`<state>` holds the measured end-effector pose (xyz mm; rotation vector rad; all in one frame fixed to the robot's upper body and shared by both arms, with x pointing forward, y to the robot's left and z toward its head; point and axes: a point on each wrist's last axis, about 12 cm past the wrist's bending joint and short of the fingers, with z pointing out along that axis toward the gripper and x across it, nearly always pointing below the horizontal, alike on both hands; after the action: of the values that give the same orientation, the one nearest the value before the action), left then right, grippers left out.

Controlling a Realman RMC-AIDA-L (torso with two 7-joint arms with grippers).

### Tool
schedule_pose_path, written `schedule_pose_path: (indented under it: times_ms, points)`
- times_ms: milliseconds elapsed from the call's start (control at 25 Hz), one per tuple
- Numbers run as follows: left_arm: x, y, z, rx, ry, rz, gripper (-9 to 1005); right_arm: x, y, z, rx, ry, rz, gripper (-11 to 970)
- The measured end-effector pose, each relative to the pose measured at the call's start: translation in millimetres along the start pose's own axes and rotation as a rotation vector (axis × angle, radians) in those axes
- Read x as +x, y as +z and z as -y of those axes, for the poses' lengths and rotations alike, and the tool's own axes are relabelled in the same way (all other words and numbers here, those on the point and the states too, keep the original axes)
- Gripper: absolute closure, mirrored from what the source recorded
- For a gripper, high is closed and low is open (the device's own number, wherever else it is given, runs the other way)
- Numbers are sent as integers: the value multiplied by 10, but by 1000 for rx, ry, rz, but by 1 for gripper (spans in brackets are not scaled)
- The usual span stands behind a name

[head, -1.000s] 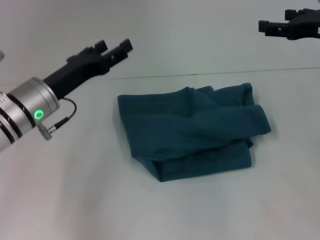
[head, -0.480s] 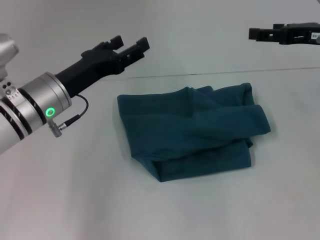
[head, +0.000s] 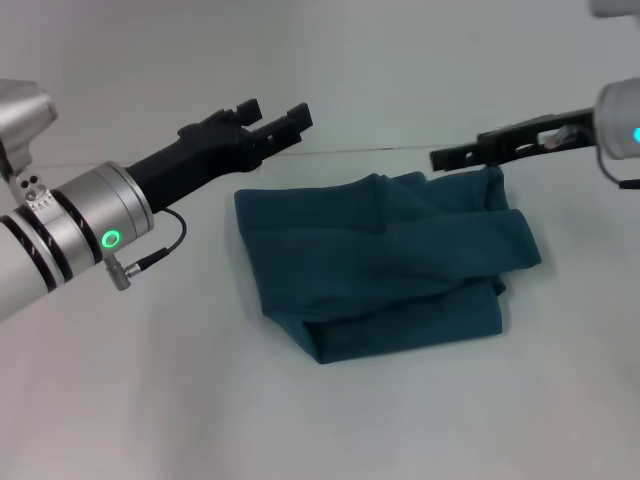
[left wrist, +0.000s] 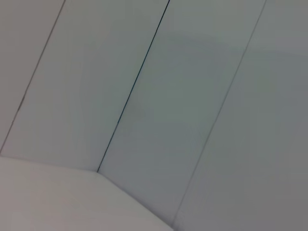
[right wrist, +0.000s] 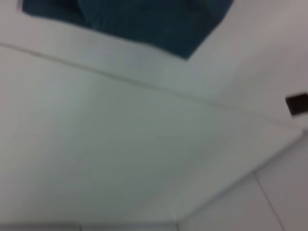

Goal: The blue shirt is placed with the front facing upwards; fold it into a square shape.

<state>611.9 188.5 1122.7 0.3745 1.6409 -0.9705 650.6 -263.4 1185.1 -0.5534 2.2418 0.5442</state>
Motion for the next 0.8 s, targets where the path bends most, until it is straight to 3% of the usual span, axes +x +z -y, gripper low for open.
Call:
schedule_pose_path:
  times_ms: [240,520,800]
  points:
    - [12,16,13,9,-14,-30,132,-63,134,-125,47,-32,-117,43]
    - [4,70,18,22,48,-105,131,-110,226,-158,94,-49,-130,43]
    - [-75,-37,-61,104,221,-271,131,-87,265,-103,120,-31,-122,43]
